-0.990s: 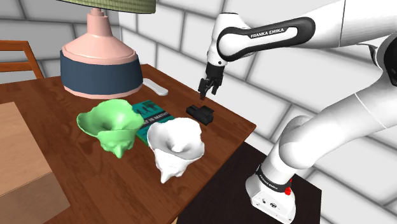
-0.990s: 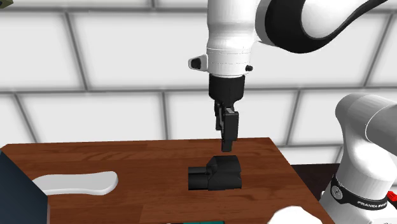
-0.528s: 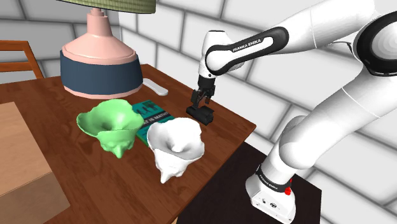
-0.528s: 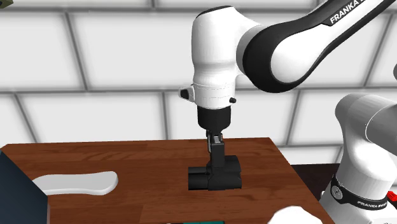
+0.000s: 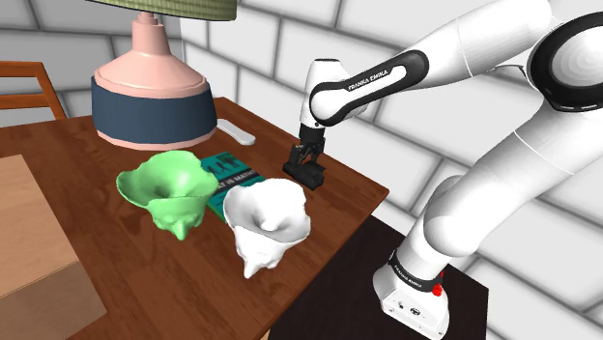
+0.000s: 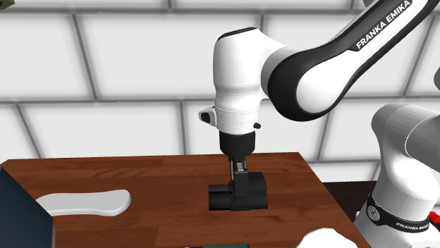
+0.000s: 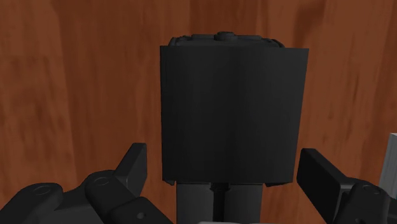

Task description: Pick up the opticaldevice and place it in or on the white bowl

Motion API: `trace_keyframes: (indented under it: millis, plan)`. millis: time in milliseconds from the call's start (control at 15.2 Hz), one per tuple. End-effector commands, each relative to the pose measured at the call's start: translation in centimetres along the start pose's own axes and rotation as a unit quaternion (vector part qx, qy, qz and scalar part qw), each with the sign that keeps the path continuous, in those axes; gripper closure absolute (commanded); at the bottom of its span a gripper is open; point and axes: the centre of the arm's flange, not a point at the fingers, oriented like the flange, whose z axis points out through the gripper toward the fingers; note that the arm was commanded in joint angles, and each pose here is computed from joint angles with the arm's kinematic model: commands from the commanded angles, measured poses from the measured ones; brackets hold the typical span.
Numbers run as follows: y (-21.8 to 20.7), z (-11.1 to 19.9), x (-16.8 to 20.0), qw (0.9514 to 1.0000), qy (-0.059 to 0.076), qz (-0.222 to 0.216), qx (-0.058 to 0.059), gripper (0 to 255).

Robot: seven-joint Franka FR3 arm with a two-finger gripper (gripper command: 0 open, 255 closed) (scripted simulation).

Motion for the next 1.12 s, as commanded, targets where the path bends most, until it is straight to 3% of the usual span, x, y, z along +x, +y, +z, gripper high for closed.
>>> trace_keyframes:
  millis: [0, 198, 264, 858, 1056]
  plan:
    - [0.0, 0.0, 0.0, 1.0, 0.0, 0.0, 0.0, 0]
    - [0.0, 0.0, 0.0, 1.0, 0.0, 0.0, 0.0, 0]
    - [0.0, 0.0, 0.0, 1.0, 0.0, 0.0, 0.0, 255]
    - [0.0, 0.0, 0.0, 1.0, 0.0, 0.0, 0.0, 255]
    - [0.0, -1.6, -0.1, 1.0, 0.0, 0.0, 0.0, 255]
